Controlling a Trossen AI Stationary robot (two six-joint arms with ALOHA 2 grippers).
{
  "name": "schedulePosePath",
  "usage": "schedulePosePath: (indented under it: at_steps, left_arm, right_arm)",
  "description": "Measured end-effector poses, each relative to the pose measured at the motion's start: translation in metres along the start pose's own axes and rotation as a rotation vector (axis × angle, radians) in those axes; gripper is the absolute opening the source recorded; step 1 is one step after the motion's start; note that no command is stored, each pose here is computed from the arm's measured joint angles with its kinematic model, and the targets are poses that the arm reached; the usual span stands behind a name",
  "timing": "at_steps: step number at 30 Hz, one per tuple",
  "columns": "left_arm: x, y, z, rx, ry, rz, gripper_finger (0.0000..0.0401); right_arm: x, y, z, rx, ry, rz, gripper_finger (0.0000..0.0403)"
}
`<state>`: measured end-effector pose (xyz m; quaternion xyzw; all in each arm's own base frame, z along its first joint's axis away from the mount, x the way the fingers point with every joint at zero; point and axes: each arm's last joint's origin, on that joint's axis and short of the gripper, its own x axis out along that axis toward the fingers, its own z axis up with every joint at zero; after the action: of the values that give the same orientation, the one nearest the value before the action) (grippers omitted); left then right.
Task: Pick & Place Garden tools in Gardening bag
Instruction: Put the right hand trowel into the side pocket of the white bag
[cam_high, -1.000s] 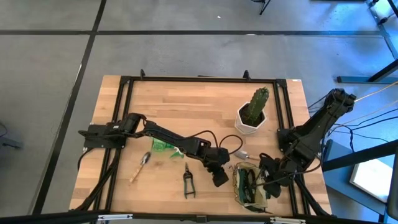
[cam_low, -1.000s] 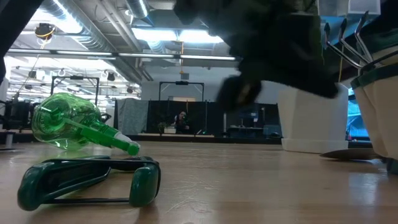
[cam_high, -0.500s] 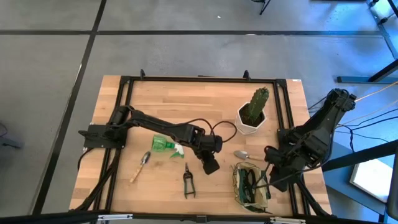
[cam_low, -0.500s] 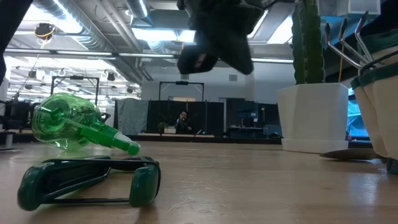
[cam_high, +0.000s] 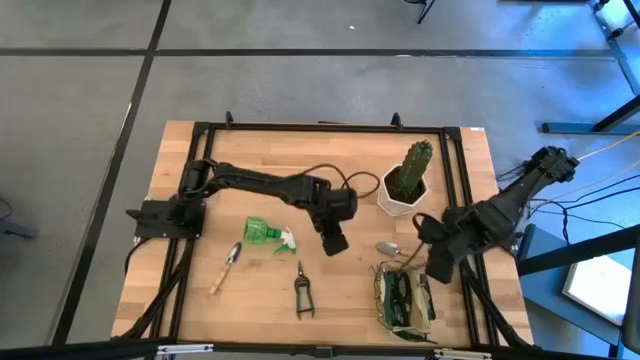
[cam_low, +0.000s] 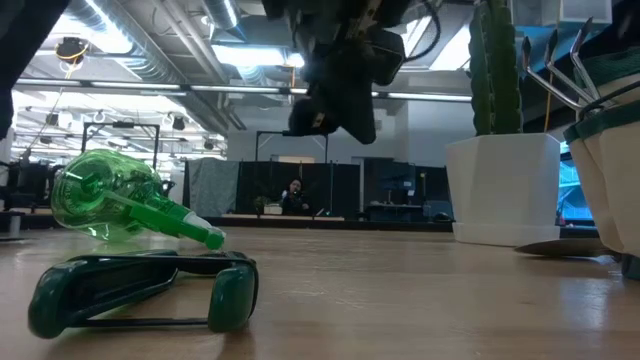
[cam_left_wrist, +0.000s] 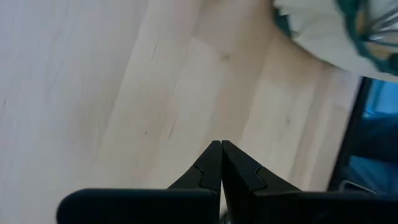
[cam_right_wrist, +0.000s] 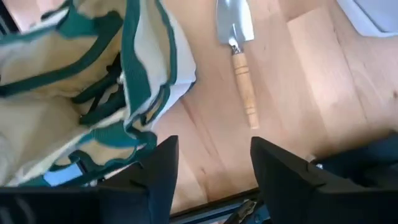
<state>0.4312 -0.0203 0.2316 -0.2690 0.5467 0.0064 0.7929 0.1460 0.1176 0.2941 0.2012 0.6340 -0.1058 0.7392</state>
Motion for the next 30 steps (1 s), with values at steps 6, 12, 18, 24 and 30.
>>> schedulePosePath:
  at_steps: [6, 12, 18, 24, 30]
  left_arm:
    - [-0.011, 0.025, 0.020, 0.064, -0.054, -0.083, 0.0003]
    - [-0.022, 0.042, 0.038, 0.137, -0.154, -0.169, 0.0003]
    - [-0.036, 0.073, 0.054, 0.125, -0.231, -0.173, 0.0003]
    - [-0.052, 0.104, 0.069, 0.035, -0.309, -0.229, 0.0003]
    - [-0.059, 0.112, 0.076, 0.031, -0.366, -0.255, 0.0003]
  right_arm:
    - [0.004, -0.003, 0.021, -0.010, -0.023, 0.075, 0.0195]
    - [0.011, -0.001, 0.034, 0.068, -0.088, 0.121, 0.0182]
    - [0.029, -0.016, 0.038, 0.183, -0.097, 0.226, 0.0182]
    - [0.035, -0.041, 0.030, 0.176, -0.094, 0.227, 0.0181]
    - [0.046, -0.061, 0.017, 0.121, -0.025, 0.092, 0.0181]
